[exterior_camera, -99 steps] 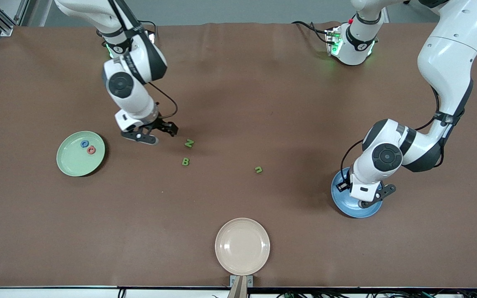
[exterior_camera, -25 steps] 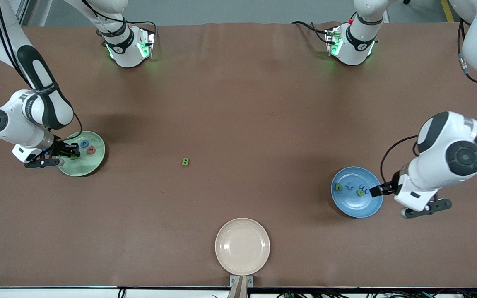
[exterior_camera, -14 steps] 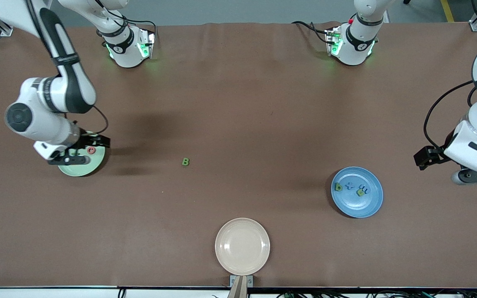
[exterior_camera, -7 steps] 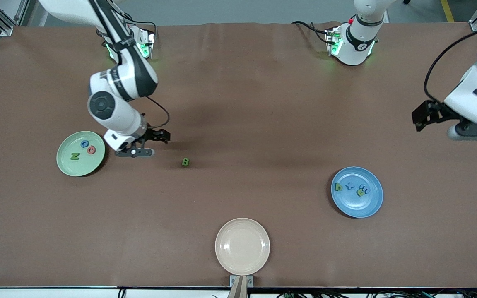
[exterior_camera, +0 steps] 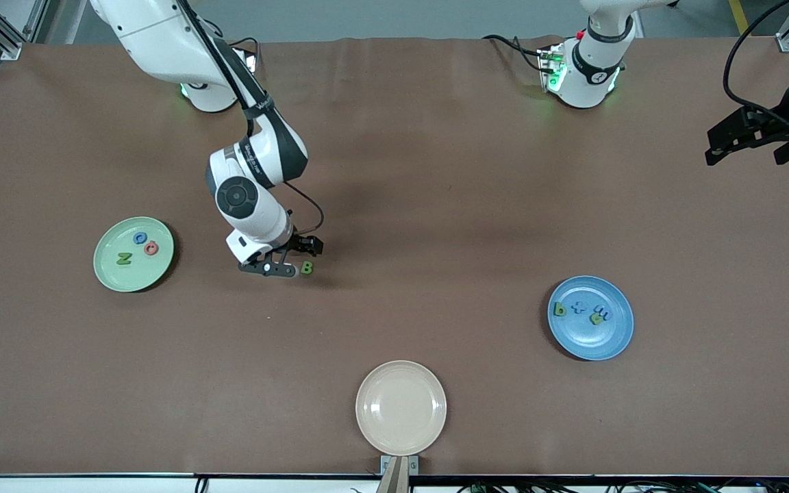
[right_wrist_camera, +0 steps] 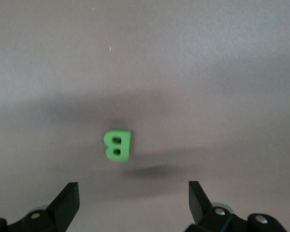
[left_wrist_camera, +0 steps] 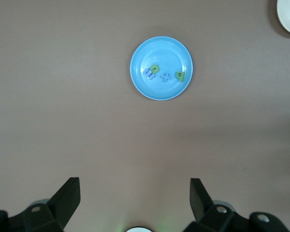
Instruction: Sort upper and lower case letters into plates
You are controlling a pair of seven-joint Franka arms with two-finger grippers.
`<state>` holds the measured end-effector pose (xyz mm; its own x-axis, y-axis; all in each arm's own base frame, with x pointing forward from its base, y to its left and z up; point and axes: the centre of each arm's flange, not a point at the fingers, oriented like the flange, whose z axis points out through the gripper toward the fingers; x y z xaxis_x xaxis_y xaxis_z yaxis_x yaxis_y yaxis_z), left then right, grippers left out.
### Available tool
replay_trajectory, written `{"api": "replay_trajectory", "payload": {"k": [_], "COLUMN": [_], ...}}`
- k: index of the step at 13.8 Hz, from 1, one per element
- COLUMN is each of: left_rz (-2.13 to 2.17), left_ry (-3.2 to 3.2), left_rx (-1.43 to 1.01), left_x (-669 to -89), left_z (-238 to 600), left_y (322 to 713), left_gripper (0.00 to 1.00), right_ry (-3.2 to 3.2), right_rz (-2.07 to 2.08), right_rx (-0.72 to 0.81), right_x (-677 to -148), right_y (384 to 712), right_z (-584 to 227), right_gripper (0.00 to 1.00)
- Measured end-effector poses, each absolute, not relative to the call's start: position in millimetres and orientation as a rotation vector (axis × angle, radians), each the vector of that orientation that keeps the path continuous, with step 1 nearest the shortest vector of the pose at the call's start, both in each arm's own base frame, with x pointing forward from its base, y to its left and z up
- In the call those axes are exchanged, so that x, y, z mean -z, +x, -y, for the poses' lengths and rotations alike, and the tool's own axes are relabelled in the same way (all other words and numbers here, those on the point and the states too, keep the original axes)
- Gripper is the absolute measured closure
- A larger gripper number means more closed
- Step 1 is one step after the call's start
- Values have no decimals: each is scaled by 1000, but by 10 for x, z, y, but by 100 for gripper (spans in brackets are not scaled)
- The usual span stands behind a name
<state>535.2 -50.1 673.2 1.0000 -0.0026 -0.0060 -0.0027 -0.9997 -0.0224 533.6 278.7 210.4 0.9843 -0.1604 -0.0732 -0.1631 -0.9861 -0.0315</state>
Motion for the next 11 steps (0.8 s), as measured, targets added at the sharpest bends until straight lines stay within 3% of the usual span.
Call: {"api": "replay_trajectory", "payload": {"k": [5, 6, 7, 8, 11], "left_rz": [31, 26, 21, 18, 4], "left_ry": [-3115, -3116, -3117, -3118, -3120], "left_rx": [6, 8, 5, -8, -36], "left_x": [-6599, -6593, -6596, -6614, -6628], "left_z": [380, 394, 411, 420, 463], "left_y": [5168, 5180, 5198, 5225, 5303], "left_gripper": [0, 0, 0, 0, 0], "right_ry": [-3088, -3089, -3092, -3094, -3095], "right_rz": [-320, -322, -321, -319, -324], "right_rx": [-105, -107, -112, -117, -119], "right_x": [-1893, -1848, -1811, -1778, -1752], "right_y": [5485, 5489, 5487, 5482, 5484], "right_z": [-2852, -2854, -2860, -2871, -2891], "right_gripper": [6, 13, 13, 24, 40]}}
